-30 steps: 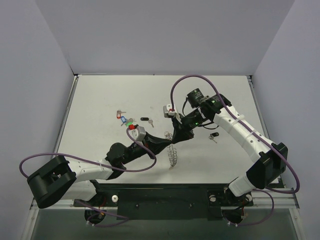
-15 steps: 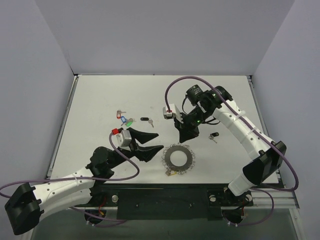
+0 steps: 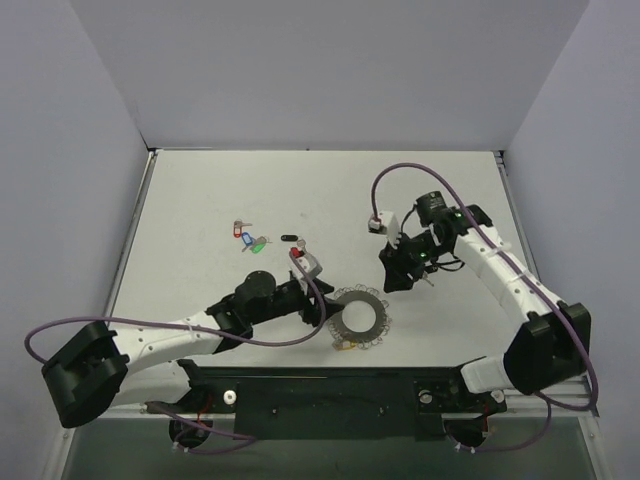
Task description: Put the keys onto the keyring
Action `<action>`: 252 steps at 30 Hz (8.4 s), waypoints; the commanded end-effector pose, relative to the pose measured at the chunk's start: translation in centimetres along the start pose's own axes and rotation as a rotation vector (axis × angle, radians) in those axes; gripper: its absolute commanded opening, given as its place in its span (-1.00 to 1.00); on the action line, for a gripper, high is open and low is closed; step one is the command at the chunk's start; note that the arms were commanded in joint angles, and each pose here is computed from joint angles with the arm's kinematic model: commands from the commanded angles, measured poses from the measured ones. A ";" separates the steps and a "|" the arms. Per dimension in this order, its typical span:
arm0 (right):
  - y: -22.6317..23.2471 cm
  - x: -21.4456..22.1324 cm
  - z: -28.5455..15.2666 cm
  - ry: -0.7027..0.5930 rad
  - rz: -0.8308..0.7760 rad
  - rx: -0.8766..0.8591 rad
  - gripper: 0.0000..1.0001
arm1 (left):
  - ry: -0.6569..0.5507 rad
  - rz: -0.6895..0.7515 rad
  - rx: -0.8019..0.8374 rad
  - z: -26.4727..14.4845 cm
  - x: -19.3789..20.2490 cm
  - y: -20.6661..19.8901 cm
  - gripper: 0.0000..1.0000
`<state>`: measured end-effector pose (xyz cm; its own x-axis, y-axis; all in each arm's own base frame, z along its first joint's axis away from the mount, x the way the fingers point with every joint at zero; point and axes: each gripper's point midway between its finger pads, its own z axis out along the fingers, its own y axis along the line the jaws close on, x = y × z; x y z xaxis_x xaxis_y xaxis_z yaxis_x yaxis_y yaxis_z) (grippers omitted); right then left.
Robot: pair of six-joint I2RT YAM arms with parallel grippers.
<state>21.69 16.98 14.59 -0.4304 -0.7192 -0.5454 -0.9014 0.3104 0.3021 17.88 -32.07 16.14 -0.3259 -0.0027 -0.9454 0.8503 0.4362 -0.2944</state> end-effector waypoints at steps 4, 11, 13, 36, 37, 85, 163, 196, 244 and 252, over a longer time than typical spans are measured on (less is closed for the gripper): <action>-4.3 -0.5 -3.7 -0.353 0.218 0.202 -0.06 | 0.149 0.073 0.097 5.2 -0.3 -4.1 0.18; -4.8 0.2 -5.4 -0.441 0.292 0.215 -0.06 | 0.448 0.021 0.033 7.8 3.5 -4.5 -0.04; -5.2 0.5 -5.8 -0.456 0.320 0.221 -0.06 | 0.538 0.012 0.005 7.7 5.1 -4.8 -0.10; 0.7 5.3 2.2 0.012 -0.045 0.105 -0.14 | 0.065 -0.413 -0.353 -0.5 -1.9 7.9 0.61; 0.4 4.7 2.2 0.016 -0.001 0.128 -0.14 | 0.061 -0.416 -0.367 -0.8 -2.1 8.3 0.60; -7.7 1.7 12.2 0.225 0.826 0.178 -0.67 | 0.149 -0.387 -0.463 -2.8 1.4 9.7 0.40; -7.2 1.9 12.1 0.238 0.813 0.113 -0.72 | 0.157 -0.384 -0.477 -3.2 1.6 9.8 0.40; -5.5 2.4 12.3 0.282 0.795 0.017 -0.71 | 0.154 -0.372 -0.486 -3.5 1.2 9.8 0.40; -2.2 -8.9 -3.0 0.001 -0.177 0.151 -1.00 | -0.296 0.139 -0.009 -4.4 -11.8 1.6 0.32; 1.2 -9.9 -6.8 0.080 -0.569 0.205 -1.00 | -0.371 0.284 0.057 -3.9 -16.2 0.0 0.26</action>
<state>27.87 21.45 23.95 -0.1228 -0.7825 -0.6104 -0.9792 0.1955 -0.0537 21.55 -27.83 26.74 -0.0949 -0.1705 -0.9808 0.8732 0.4588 -0.1643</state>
